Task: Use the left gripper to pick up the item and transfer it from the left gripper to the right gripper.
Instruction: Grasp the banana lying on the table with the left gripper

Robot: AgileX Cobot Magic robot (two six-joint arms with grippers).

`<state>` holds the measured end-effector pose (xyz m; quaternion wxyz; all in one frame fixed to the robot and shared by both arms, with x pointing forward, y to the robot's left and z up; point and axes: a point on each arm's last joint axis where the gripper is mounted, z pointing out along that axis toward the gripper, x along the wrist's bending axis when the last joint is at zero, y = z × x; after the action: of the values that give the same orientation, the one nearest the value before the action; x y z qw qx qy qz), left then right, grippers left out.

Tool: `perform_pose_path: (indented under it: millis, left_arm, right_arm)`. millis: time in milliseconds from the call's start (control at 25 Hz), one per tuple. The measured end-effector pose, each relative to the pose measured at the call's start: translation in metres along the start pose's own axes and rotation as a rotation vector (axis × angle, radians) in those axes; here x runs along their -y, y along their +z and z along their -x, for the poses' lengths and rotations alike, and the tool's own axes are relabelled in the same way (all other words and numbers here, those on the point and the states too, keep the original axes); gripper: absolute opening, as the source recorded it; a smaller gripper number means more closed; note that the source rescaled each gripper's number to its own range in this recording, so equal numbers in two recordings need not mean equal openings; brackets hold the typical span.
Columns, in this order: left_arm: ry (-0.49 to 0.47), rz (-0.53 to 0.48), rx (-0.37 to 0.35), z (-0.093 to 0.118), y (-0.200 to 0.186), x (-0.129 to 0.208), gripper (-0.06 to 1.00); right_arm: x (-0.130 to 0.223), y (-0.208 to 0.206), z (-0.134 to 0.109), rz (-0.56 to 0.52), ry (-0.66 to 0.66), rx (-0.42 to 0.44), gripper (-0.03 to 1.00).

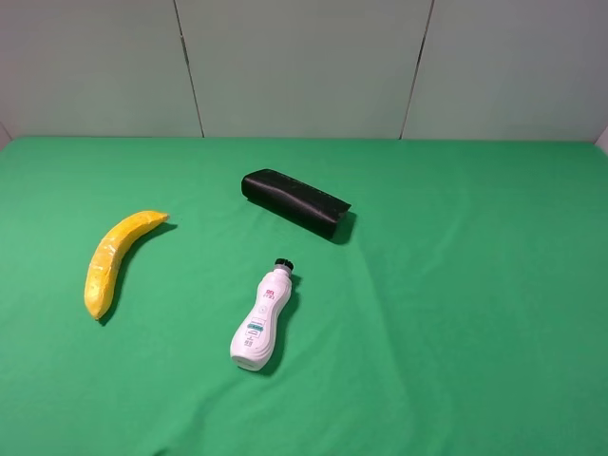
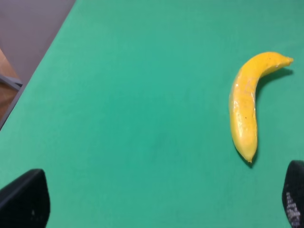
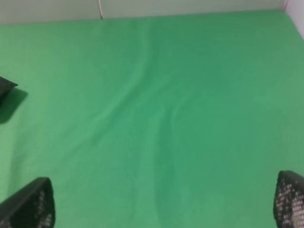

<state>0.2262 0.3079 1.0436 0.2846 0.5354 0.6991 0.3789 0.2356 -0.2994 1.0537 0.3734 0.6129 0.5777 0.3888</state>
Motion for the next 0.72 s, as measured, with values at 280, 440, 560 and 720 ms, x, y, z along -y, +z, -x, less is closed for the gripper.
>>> perform_pose_path:
  millis: [280, 440, 560, 720]
  left_arm:
    - [0.000, 0.000, 0.000, 0.0000, 0.0000, 0.0000, 0.97]
    - [0.000, 0.000, 0.000, 0.0000, 0.0000, 0.0000, 0.97]
    - [0.000, 0.000, 0.000, 0.0000, 0.0000, 0.0000, 0.97]
    - [0.000, 0.000, 0.000, 0.0000, 0.0000, 0.0000, 0.97]
  right_arm:
    - [-0.0001, 0.0000, 0.0000, 0.001, 0.000, 0.000, 1.00]
    - [-0.0001, 0.0000, 0.0000, 0.001, 0.000, 0.000, 1.00]
    - [-0.0001, 0.0000, 0.0000, 0.001, 0.000, 0.000, 1.00]
    - [-0.0001, 0.0000, 0.0000, 0.001, 0.000, 0.000, 1.00]
